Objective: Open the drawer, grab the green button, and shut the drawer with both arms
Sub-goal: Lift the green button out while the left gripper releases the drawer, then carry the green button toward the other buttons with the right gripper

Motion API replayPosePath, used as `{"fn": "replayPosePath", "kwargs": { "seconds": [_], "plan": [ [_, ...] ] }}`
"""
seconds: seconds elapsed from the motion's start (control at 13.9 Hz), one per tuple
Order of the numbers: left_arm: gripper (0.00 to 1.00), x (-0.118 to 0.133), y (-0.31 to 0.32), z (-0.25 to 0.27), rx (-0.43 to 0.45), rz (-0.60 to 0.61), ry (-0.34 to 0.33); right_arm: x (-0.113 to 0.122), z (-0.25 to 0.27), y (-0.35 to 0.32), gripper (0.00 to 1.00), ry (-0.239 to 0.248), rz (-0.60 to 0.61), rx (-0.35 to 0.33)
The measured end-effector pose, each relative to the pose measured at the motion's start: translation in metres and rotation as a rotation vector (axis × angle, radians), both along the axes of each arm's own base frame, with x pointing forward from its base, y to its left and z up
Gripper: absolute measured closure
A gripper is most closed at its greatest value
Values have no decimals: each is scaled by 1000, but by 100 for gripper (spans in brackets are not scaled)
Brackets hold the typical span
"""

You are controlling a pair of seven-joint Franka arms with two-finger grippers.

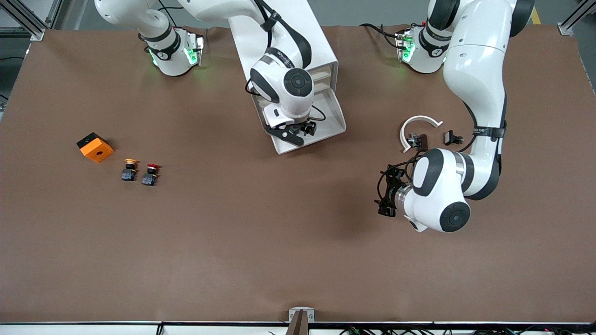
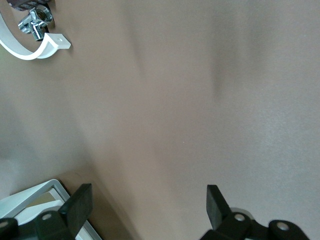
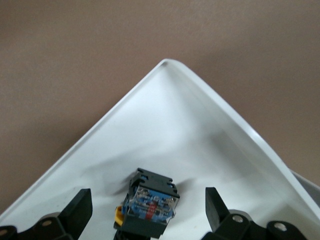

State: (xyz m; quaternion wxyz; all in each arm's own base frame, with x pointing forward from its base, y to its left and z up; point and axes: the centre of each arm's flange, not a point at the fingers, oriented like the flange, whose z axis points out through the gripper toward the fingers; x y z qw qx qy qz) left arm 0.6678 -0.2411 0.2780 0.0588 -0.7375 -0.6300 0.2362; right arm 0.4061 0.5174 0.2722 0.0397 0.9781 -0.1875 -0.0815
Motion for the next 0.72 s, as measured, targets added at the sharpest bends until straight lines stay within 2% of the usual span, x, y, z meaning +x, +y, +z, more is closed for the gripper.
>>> {"fn": "replayPosePath", "kwargs": {
  "seconds": [0.29,0.43,0.5,0.72],
  "plan": [
    [0,6,5,39,-19,-14,-65,-1,0,1,0,15,4,15],
    [0,6,9,56,10,-52,-102,-2,0,1,0,17,5,16],
    [0,6,10,60,25,-79,-115,-2,0,2,7,17,5,17],
    [0,5,11,58,34,-144,-128,-3,0,2,44,22,0,21]
  ]
}}
